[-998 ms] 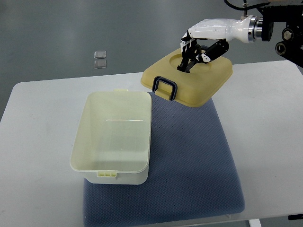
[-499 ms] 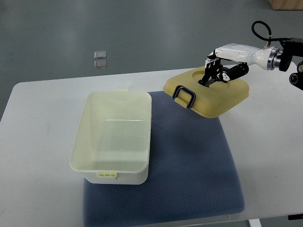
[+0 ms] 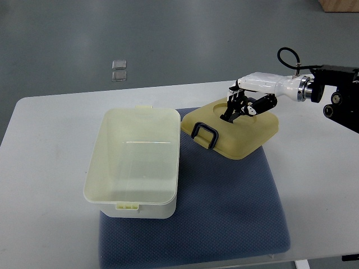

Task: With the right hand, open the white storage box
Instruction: 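Carry the lid beside the box and lower it onto the mat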

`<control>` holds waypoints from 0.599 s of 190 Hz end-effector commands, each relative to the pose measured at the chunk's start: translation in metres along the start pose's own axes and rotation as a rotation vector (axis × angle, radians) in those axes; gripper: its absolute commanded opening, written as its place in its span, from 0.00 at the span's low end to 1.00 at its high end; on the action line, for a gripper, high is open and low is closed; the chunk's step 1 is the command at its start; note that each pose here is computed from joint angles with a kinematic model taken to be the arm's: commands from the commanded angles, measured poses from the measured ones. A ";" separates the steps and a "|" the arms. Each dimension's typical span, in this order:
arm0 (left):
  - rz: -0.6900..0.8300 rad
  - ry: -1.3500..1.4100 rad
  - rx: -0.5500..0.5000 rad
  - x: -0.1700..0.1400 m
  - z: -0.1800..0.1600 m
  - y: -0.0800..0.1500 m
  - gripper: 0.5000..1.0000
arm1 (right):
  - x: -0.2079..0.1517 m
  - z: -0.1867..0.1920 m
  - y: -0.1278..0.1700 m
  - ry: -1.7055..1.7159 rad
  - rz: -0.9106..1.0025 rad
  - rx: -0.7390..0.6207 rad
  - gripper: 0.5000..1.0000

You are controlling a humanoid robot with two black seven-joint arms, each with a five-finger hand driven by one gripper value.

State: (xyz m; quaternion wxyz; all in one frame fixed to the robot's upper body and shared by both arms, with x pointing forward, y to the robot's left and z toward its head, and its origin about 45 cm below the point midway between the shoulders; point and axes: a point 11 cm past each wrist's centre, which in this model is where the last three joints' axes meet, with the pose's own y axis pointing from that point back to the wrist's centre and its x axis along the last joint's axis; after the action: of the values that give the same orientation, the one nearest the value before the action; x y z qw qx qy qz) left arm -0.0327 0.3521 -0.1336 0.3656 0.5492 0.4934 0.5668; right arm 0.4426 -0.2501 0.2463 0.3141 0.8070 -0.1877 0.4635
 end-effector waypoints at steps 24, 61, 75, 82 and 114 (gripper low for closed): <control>-0.001 0.000 0.000 0.000 0.000 0.000 1.00 | -0.022 -0.009 -0.012 -0.008 -0.042 0.029 0.00; -0.001 0.000 0.000 0.000 0.000 0.000 1.00 | -0.029 -0.008 -0.012 -0.019 -0.051 0.029 0.00; 0.001 0.000 0.000 0.000 0.000 0.000 1.00 | -0.034 -0.010 -0.013 -0.020 -0.061 0.036 0.00; -0.001 0.000 0.000 0.000 0.000 0.000 1.00 | -0.037 -0.013 -0.015 -0.025 -0.065 0.044 0.04; -0.001 0.000 0.000 0.000 0.000 0.000 1.00 | -0.038 -0.012 -0.015 -0.037 -0.058 0.042 0.58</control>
State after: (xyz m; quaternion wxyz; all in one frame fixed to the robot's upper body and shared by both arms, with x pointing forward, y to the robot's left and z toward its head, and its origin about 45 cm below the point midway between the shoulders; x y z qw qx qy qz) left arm -0.0326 0.3520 -0.1336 0.3657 0.5492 0.4935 0.5667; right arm 0.4246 -0.2290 0.2127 0.3083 0.8257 -0.1545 0.4464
